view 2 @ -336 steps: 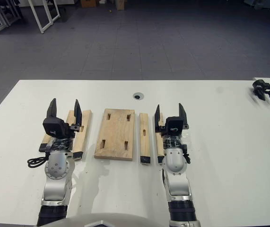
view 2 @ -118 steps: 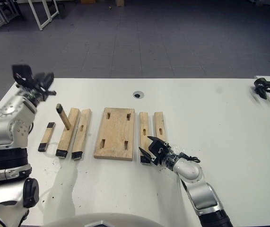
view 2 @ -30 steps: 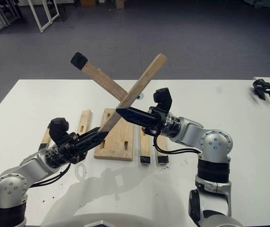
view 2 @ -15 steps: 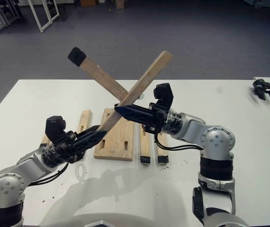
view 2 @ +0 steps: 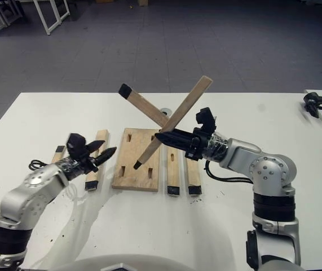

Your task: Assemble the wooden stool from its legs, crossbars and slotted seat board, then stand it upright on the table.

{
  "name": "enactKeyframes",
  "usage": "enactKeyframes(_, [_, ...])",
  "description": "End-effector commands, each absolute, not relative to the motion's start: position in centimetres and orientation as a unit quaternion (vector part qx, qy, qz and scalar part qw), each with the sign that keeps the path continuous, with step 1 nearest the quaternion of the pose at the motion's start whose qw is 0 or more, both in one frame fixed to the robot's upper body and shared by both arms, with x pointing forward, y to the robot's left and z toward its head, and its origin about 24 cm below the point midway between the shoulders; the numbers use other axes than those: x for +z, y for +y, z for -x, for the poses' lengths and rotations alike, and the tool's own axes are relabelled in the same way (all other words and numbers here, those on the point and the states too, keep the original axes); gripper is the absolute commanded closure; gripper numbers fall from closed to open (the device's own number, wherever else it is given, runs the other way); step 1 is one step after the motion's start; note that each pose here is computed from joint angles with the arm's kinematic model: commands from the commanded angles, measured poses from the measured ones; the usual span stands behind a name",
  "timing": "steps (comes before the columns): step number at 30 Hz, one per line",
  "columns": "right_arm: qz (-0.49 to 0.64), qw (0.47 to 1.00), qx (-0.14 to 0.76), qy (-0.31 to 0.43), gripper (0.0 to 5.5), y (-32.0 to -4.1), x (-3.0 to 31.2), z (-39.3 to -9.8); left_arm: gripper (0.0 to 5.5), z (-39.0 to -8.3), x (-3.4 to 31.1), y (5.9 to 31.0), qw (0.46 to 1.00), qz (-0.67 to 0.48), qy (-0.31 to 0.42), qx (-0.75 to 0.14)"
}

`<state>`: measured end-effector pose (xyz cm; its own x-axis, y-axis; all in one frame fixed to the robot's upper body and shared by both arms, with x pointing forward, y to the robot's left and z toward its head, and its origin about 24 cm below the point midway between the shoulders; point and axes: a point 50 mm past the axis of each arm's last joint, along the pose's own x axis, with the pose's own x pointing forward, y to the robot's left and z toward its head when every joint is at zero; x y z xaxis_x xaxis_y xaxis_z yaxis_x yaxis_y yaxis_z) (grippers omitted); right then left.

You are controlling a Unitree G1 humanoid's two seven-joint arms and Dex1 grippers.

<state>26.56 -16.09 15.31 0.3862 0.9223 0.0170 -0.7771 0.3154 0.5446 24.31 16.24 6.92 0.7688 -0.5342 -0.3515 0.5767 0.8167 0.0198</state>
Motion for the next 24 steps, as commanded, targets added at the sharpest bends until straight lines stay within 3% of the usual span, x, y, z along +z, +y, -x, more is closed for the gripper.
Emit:
enactKeyframes(1, [-0.213, 0.810, 0.529, 0.139, 3.48, -15.7, 15.6, -27.3, 2.64, -23.8, 4.9, 14.7, 0.914, -0.169, 0.206, -0.306])
enactKeyframes(9, [-0.164, 0.837, 0.506, 0.129, 3.48, -15.9, 14.9, -28.4, 2.64, -21.7, 3.7, 16.4, 0.849, -0.308, 0.293, -0.314])
enactKeyframes(14, [-0.091, 0.860, 0.491, 0.103, 3.48, -15.2, 14.6, -30.5, 2.64, -19.8, 2.7, 16.5, 0.807, -0.314, 0.346, -0.361])
enactKeyframes(19, [-0.036, 0.854, 0.507, 0.106, 3.49, -14.0, 13.3, -31.8, 2.64, -18.4, 2.7, 17.7, 0.760, -0.352, 0.348, -0.421])
enactKeyframes(24, [-0.006, 0.842, 0.525, 0.123, 3.49, -13.8, 12.3, -32.3, 2.64, -19.0, 3.2, 20.0, 0.749, -0.380, 0.347, -0.417])
